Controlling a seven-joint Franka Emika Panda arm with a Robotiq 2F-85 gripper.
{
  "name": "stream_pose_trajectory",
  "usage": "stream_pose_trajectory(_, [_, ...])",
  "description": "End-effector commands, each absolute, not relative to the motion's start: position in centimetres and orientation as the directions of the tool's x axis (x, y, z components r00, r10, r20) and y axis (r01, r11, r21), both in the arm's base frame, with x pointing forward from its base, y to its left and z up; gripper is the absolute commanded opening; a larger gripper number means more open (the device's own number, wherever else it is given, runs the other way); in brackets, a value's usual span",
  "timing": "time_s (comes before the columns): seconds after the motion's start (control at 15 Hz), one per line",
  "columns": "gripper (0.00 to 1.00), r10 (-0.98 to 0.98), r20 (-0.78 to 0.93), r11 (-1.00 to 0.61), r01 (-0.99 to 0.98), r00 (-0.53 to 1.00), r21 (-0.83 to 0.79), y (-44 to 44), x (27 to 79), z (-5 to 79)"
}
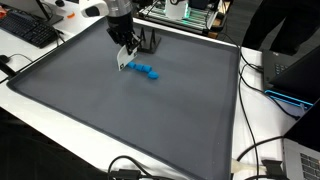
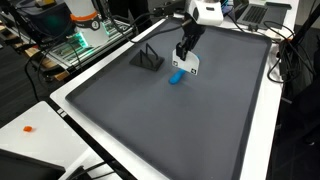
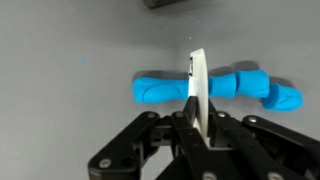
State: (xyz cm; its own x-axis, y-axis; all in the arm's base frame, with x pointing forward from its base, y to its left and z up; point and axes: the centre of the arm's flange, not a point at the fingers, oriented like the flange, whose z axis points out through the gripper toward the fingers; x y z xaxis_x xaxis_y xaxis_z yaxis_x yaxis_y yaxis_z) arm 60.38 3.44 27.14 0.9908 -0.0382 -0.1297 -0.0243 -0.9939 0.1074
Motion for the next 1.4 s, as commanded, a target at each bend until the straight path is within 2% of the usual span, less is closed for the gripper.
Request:
stream_pose_trajectory(0.0, [0.02, -0.052, -0.13, -0.99, -0.034, 0.99, 0.137, 2.7, 60.3, 26.9])
stream_pose_trajectory(1.33, [0.02, -0.031, -0.176, -0.989, -0.005, 0.984, 0.145, 1.5, 60.0, 22.7])
